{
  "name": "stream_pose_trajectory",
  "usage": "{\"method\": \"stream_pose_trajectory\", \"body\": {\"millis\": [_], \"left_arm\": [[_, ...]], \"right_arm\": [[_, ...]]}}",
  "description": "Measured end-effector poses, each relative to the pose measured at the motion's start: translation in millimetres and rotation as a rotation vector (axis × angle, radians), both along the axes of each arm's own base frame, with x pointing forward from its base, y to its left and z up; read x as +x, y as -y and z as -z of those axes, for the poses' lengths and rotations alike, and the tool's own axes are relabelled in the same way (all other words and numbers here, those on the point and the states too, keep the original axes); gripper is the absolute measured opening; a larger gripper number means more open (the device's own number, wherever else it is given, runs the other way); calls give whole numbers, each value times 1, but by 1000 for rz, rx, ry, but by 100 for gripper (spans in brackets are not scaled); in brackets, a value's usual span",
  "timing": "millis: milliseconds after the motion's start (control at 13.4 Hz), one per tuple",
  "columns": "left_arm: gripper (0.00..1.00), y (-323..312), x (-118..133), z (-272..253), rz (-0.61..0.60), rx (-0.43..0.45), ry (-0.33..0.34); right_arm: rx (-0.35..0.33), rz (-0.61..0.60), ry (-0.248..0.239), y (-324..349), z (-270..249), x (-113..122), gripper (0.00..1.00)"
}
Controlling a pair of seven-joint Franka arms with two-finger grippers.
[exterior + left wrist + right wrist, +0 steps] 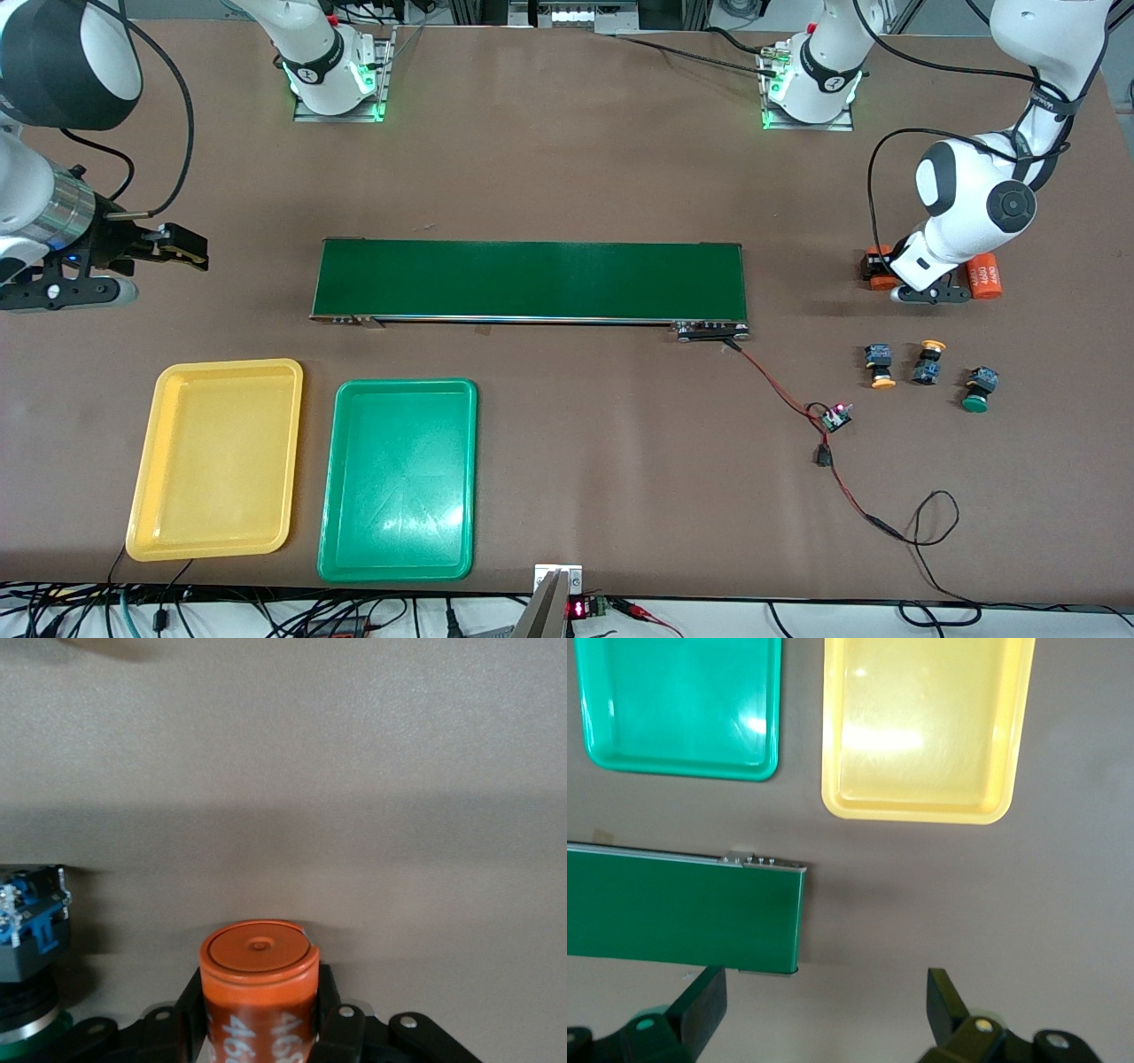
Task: Sort buttons by color to trays
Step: 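Grasp the orange cylinder with the left gripper and lift it, then lower the orange cylinder onto the green conveyor and open the left gripper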
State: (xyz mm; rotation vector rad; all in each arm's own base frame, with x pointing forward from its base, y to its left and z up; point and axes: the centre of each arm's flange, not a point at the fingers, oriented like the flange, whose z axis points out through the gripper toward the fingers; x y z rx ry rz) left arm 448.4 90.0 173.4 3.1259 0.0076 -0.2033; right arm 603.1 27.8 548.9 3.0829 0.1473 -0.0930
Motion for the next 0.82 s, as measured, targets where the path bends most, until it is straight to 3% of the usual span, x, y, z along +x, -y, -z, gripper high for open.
{"method": "stream_pose_trajectory", "body": {"millis": [224,373,597,821], "left_arm": [[50,15,17,-27,41,-15,-59],[50,43,44,-71,104,-25,-112],[50,129,85,-155,272,-36,-158],[50,226,89,-192,523,-68,-129]], "right_arm": [[1,4,42,3,-23,-1,100],[0,23,36,13,-29,-6,100],[0,55,54,34,-35,-7,100],[1,54,61,34,-36,-6,100]]}}
